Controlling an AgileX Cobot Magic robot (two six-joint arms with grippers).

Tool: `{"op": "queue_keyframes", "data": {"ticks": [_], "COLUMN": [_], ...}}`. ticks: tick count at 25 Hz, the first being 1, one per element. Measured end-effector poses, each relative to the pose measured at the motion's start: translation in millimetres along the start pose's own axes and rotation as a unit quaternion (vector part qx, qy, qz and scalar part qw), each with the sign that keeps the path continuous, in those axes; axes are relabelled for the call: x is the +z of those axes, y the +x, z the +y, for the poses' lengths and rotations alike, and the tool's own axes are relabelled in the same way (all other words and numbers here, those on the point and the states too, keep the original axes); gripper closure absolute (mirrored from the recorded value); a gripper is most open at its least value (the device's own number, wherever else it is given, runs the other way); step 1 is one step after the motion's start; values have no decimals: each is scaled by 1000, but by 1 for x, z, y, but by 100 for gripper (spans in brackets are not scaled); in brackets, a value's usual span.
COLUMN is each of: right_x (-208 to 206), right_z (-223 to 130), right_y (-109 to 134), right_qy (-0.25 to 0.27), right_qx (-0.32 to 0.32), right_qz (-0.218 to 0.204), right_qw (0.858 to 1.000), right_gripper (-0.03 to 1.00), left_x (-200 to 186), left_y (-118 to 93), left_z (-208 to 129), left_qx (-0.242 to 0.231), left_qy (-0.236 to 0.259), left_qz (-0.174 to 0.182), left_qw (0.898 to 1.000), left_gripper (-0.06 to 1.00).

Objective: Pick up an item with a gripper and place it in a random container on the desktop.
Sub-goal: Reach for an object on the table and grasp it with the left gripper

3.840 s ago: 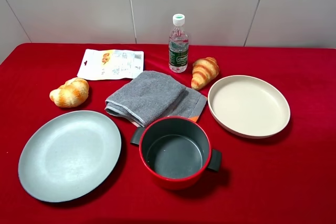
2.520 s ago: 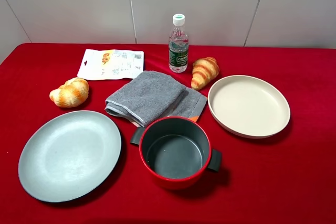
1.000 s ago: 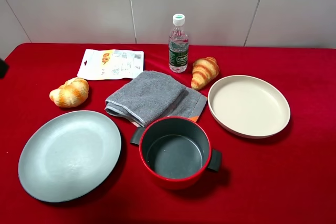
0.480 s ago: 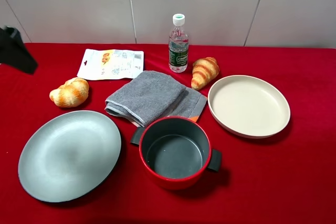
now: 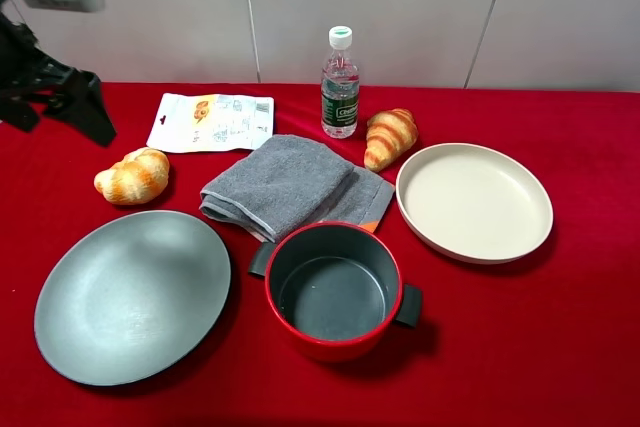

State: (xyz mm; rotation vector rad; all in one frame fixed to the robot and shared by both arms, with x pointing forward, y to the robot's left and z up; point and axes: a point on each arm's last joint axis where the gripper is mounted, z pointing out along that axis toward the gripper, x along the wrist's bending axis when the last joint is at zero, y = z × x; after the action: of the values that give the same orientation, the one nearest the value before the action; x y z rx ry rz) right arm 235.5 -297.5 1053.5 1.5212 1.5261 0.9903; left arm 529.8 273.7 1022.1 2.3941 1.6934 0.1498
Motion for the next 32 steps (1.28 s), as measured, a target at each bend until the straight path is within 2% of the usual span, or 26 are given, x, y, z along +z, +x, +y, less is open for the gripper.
{"op": "queue_keyframes", "data": {"ticks": [16, 26, 32], "right_x": [0, 0, 0], "right_z": [0, 0, 0], "right_y": [0, 0, 0], "right_qy": [0, 0, 0], "right_qx": [0, 0, 0], "right_qz": [0, 0, 0], "right_qw": [1000, 1000, 1000], "right_gripper": [27, 27, 27], "left_x": [79, 126, 139], "left_y": [4, -4, -3], "left_z": [57, 63, 60], "left_qx": [53, 84, 94], "left_qy": [32, 63, 83], "left_qz": [9, 1, 4], "left_qw": [998, 995, 992], "left_gripper": [-5, -5, -5]}}
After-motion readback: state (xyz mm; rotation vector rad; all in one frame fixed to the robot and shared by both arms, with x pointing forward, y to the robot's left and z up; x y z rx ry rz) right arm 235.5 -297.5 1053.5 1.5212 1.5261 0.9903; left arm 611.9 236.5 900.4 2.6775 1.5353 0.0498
